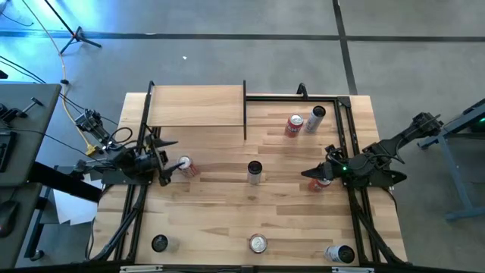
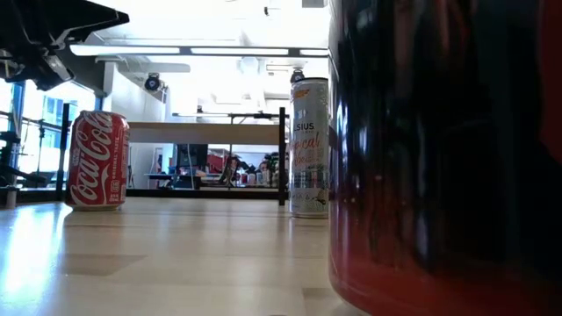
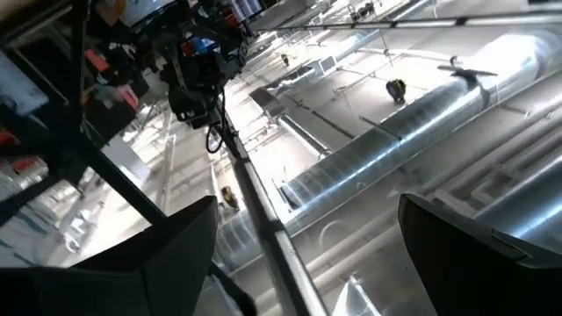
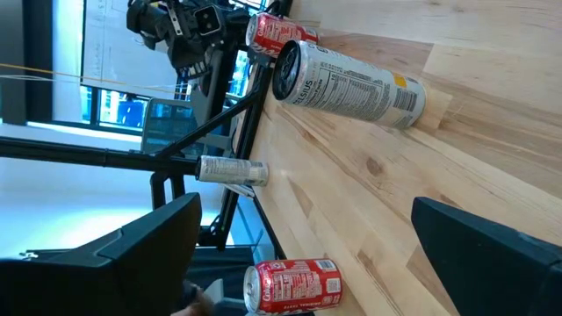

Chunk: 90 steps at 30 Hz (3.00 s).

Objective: Place canned beverage on shelf
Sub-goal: Put the top red soda can on the shelf

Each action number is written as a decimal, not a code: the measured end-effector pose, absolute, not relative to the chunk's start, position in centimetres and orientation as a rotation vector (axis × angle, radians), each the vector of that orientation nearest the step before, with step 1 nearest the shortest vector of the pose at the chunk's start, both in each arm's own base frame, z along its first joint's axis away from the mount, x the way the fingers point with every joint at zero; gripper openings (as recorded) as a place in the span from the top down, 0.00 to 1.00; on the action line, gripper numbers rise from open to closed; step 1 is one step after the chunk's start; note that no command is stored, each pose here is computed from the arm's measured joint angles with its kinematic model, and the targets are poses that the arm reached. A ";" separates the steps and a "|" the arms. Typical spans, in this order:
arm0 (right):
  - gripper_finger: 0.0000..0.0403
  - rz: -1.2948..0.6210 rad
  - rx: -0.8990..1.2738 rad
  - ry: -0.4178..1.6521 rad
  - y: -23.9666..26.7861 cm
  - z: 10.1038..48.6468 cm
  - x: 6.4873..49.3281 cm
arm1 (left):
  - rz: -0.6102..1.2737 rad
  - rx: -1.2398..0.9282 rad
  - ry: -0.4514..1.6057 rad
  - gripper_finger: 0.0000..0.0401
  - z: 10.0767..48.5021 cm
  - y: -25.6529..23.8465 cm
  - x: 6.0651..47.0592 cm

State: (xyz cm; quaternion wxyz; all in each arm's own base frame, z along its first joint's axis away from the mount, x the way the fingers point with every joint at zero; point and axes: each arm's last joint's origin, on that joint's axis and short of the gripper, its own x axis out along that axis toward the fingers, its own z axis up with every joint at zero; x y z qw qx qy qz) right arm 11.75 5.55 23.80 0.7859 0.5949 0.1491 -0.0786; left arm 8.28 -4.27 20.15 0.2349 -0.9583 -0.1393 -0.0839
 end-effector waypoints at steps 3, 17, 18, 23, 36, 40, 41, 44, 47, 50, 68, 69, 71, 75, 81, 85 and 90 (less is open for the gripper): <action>0.01 -0.170 1.283 0.321 5.6 23.8 11.8 | -0.239 -2.721 -0.408 0.18 20.1 -4.2 8.3; 0.01 -0.169 1.283 0.321 5.6 23.8 11.8 | -0.216 -3.017 -0.751 0.18 19.9 -3.6 8.1; 0.01 -0.169 1.283 0.321 5.6 23.8 11.8 | -0.216 -3.023 -0.760 0.18 19.9 -3.6 8.1; 0.01 -0.169 1.283 0.322 5.6 23.8 11.8 | -0.209 -3.037 -0.829 0.18 19.9 -3.5 8.0; 0.01 -0.170 1.282 0.322 5.6 23.8 11.8 | -0.040 -2.655 -0.733 0.18 19.8 -3.5 8.0; 0.01 -0.169 1.283 0.322 5.6 23.8 11.8 | 0.020 -2.405 -0.642 0.18 19.9 -3.6 8.1; 0.01 -0.170 1.283 0.322 5.5 23.8 11.8 | 0.032 -2.346 -0.622 0.18 19.9 -3.7 8.1; 0.01 -0.169 1.283 0.322 5.6 23.8 11.8 | 0.063 -2.170 -0.571 0.18 19.9 -3.7 8.1; 0.01 -0.169 1.283 0.322 5.6 23.8 11.8 | 0.084 -1.977 -0.515 0.18 19.9 -3.8 8.2; 0.01 -0.170 1.283 0.322 5.6 23.8 11.8 | 0.109 -1.724 -0.456 0.18 20.0 -3.9 8.2; 0.01 -0.170 1.283 0.321 5.6 23.8 11.8 | 0.397 -0.639 -0.226 0.18 18.6 -3.9 8.4; 0.01 -0.170 1.283 0.321 5.5 23.8 11.8 | 0.402 -0.586 -0.209 0.18 18.5 -3.9 8.4; 0.01 -0.170 1.283 0.322 5.6 23.8 11.8 | 0.410 -0.502 -0.179 0.18 18.3 -4.0 8.5; 0.01 -0.169 1.283 0.322 5.6 23.8 11.8 | 0.413 -0.577 -0.193 0.18 18.2 -4.0 8.5; 0.01 -0.170 1.282 0.322 5.6 23.8 11.8 | 0.430 -0.619 -0.185 0.18 17.8 -4.0 8.5; 0.01 -0.170 1.282 0.322 5.6 23.8 11.8 | 0.424 -0.548 -0.135 0.18 17.2 -4.0 8.5; 0.01 -0.170 1.282 0.322 5.6 23.8 11.8 | 0.424 -0.488 -0.104 0.18 16.9 -4.0 8.5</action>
